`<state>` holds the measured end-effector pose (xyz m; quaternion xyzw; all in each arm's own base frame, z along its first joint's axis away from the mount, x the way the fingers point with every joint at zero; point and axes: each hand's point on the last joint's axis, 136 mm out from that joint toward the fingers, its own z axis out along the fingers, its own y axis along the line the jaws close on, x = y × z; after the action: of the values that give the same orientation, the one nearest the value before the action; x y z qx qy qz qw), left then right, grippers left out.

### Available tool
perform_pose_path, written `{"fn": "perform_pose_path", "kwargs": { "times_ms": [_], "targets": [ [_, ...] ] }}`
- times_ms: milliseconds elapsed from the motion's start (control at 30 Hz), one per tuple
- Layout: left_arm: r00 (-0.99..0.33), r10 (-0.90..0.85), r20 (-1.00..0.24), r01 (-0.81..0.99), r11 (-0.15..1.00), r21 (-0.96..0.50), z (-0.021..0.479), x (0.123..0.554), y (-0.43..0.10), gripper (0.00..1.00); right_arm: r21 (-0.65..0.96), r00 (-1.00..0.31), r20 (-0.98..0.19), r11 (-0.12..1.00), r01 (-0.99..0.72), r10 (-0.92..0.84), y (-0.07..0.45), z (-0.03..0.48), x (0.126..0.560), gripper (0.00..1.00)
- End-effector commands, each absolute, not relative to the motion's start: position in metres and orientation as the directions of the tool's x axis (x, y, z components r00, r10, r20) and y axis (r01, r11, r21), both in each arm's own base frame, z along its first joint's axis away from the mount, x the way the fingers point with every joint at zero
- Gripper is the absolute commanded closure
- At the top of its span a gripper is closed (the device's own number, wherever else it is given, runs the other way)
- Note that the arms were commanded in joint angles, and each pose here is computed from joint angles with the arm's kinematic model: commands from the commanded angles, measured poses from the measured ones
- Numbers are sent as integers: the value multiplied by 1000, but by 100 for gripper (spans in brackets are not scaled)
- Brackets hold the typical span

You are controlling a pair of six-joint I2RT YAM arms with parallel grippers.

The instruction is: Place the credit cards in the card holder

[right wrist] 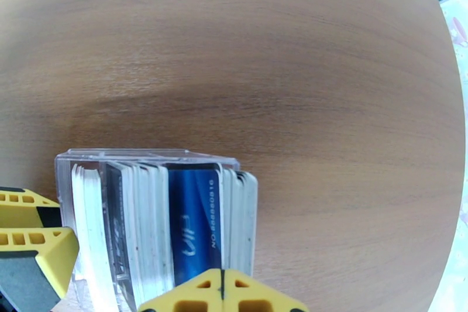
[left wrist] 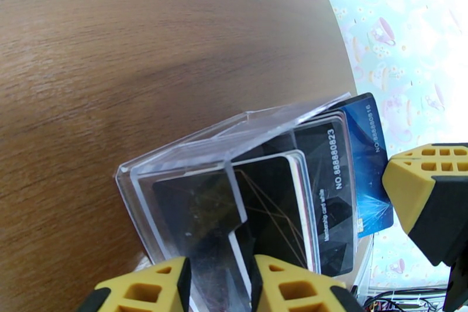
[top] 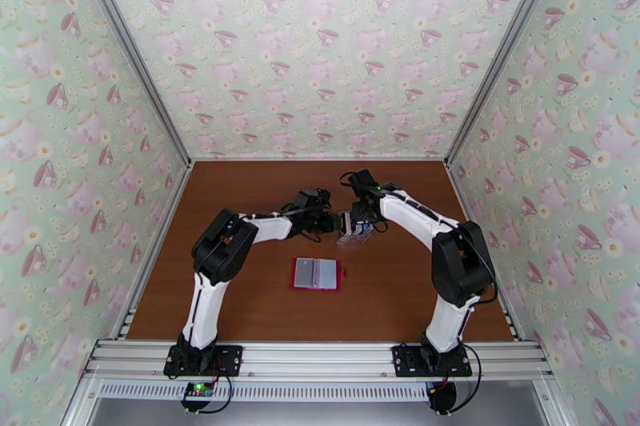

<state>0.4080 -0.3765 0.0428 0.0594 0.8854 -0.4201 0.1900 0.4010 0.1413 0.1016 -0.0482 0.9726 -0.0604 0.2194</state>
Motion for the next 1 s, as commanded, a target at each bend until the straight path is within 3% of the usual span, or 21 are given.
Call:
{"fn": "perform_pose_path", "kwargs": {
  "times_ms": [0, 533, 967],
  "targets": [
    [-972, -34, -233, 130, 745, -654, -20, 381, -348, 68, -100, -892, -435, 991, -90, -125, 149, 111, 399, 100],
    [-973, -35, -227, 126, 745, -655, -22, 381, -348, 68, -110, -892, -422, 985, -130, -165, 164, 107, 393, 100],
    [-975, -38, -220, 121, 739, -663, -23, 381, -348, 68, -236, -879, -435, 967, -96, -193, 148, 116, 393, 100]
  ]
}}
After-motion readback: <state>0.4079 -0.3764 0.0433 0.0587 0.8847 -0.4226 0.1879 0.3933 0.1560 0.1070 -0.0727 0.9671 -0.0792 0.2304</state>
